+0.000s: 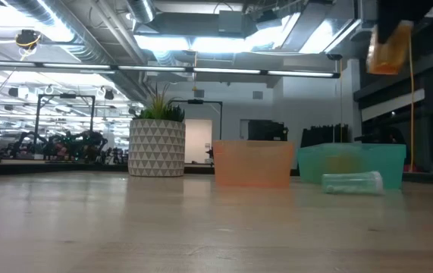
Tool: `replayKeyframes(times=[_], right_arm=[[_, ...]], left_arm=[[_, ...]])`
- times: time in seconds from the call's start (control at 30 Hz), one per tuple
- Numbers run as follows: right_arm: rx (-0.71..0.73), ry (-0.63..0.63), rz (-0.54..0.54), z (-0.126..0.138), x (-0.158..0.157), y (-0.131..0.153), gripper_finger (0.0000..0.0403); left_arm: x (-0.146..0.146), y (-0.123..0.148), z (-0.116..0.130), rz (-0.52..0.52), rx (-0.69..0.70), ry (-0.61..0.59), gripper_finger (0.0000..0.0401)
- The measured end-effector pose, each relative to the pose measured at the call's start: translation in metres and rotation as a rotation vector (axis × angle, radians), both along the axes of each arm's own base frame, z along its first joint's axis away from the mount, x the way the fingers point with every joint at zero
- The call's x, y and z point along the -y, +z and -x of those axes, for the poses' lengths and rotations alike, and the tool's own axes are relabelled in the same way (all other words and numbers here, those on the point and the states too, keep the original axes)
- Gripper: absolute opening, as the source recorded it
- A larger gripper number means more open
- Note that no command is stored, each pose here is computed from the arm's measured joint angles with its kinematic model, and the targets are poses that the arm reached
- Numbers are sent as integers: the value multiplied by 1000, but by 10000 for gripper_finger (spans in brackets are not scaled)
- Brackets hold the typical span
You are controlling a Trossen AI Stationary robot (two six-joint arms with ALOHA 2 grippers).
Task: Pick and place medicine bottles into bin by pill shape (circle, oval)
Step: Put the large orange bottle into the green bin
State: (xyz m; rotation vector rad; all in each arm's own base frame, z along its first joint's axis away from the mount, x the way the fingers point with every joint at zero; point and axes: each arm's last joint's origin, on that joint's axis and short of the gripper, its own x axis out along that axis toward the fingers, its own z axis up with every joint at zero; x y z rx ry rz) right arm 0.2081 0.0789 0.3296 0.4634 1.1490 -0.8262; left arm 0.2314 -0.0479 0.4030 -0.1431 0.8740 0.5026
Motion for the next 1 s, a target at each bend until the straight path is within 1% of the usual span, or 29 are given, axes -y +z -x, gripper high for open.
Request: replayKeyframes(times=[0.17, 0.27, 0.4, 0.6, 0.73, 1.0], right_arm=[[-2, -22, 24, -5, 27, 4, 209], [-14, -23, -1, -11, 40, -1, 210], [-51, -42, -33, -16, 58, -21, 210], [-109, -36, -133, -18, 81, -62, 210], [-119, -23, -197, -17, 90, -87, 210], [-101, 2, -199, -13, 102, -122, 211]], left_arm=[[0, 0, 0, 0, 1, 0, 187], [0, 0, 0, 0, 0, 0, 187], [0, 0, 0, 0, 0, 0, 187], [0, 0, 0, -4, -3, -5, 187], [0, 0, 0, -4, -2, -5, 187], [0, 0, 0, -4, -3, -6, 187]])
